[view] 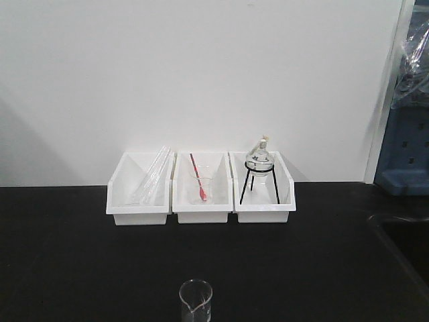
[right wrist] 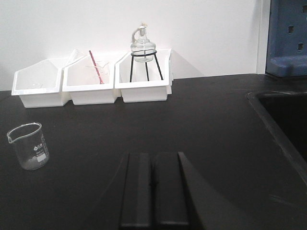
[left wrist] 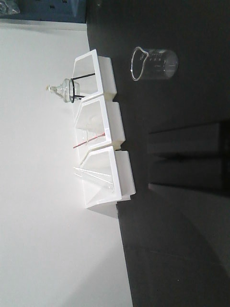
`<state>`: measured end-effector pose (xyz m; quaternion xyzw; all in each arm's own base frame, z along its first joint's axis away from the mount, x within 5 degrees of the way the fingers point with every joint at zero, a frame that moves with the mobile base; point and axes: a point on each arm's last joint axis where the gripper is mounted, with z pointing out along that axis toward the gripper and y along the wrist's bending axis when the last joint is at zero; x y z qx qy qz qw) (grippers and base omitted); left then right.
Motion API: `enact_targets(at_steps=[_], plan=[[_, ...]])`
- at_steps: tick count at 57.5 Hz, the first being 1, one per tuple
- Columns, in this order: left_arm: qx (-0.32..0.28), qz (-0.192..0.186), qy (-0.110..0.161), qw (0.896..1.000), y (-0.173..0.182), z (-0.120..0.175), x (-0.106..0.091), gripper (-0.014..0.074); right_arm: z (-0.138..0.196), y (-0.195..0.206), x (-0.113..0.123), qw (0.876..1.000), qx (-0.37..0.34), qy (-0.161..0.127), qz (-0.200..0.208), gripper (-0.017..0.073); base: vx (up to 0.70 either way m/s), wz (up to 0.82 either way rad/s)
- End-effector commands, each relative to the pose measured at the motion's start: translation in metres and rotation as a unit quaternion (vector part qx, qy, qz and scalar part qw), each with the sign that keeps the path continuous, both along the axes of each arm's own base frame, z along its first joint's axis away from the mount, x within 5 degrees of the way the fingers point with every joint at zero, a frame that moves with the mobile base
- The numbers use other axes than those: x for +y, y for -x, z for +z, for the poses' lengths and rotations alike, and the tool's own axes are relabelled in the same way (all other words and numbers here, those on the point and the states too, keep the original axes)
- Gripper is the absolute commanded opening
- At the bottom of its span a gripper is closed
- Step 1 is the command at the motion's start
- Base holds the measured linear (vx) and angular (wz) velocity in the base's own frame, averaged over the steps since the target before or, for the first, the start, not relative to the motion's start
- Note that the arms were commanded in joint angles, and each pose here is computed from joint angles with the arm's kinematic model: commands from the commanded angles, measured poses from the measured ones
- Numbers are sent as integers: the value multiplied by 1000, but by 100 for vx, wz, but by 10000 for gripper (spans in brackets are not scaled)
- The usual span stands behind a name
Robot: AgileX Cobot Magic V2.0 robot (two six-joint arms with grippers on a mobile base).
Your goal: Pick beaker and place in left cabinet
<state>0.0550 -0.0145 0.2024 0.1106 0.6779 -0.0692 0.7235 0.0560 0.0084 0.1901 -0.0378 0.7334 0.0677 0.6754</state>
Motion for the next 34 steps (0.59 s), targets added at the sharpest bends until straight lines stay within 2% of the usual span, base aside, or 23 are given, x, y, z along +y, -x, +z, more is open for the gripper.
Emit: enact_targets(at_steps=[1,34], plan=[[-40,-1,17,999,1,3,0,1,6,1,0,999,-47,2,-1,-9,0,0],[-40,-1,17,999,1,3,0,1,6,1,0,999,-47,2,-1,-9,0,0]])
